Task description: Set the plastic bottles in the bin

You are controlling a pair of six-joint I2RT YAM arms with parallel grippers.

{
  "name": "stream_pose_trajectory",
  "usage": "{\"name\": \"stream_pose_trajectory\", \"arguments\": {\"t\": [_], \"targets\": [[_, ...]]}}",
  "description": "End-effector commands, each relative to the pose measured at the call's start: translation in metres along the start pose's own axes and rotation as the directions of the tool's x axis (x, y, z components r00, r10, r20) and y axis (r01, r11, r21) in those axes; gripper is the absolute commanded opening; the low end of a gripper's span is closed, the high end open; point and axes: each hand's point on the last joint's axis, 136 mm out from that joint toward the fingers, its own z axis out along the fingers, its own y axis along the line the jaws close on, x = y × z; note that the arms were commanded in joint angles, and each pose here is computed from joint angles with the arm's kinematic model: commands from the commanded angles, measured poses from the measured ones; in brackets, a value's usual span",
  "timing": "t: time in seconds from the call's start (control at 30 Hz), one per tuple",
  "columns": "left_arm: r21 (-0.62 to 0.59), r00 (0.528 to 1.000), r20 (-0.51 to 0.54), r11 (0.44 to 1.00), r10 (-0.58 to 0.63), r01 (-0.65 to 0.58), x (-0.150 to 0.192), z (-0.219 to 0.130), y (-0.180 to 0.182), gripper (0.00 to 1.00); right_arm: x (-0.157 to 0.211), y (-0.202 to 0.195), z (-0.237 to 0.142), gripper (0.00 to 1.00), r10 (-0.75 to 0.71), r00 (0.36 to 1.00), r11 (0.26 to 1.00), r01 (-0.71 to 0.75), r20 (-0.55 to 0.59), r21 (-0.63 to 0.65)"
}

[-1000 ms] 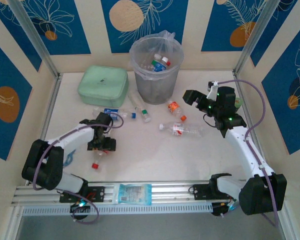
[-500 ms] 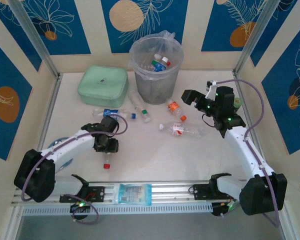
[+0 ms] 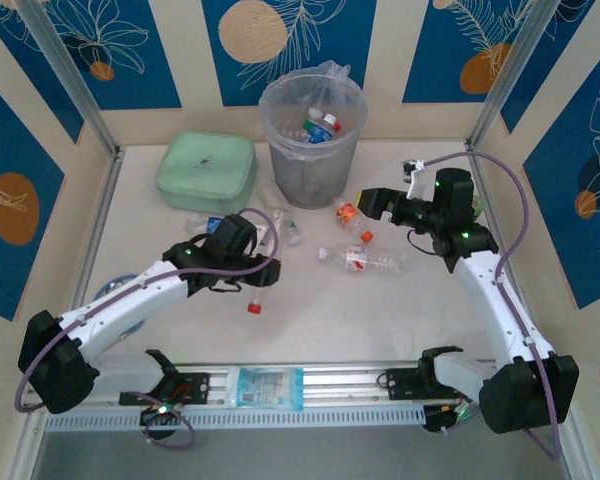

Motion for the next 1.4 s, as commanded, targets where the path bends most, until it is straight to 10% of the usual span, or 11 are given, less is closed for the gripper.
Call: {"name": "stream_pose_trajectory", "arguments": {"t": [0.0, 0.27, 0.9, 1.37], "targets": [[0.182, 0.987, 0.128, 0.976, 0.099, -0.122, -0.026, 0.002, -0.046, 0.32, 0.028, 0.046, -0.013, 0.95, -0.066, 0.99, 0.97, 0.034, -0.125, -0.239], [0.196, 0.977, 0.127, 0.961, 0.171, -0.193, -0.027, 0.011, -0.064, 0.14, 0.047, 0.056, 0.013, 0.9, -0.053, 0.984, 0.954, -0.001, -0.171, -0.301], [0.269, 0.962, 0.088, 0.923, 0.26, -0.274, -0.003, 0.017, -0.084, 0.2, 0.071, 0.052, 0.071, 0.78, -0.032, 0.95, 0.964, -0.053, -0.31, -0.26], [0.199, 0.957, 0.142, 0.94, 0.253, -0.278, -0.012, 0.01, -0.073, 0.54, 0.039, 0.043, 0.053, 0.4, -0.036, 0.974, 0.98, -0.009, -0.224, -0.198]]}}
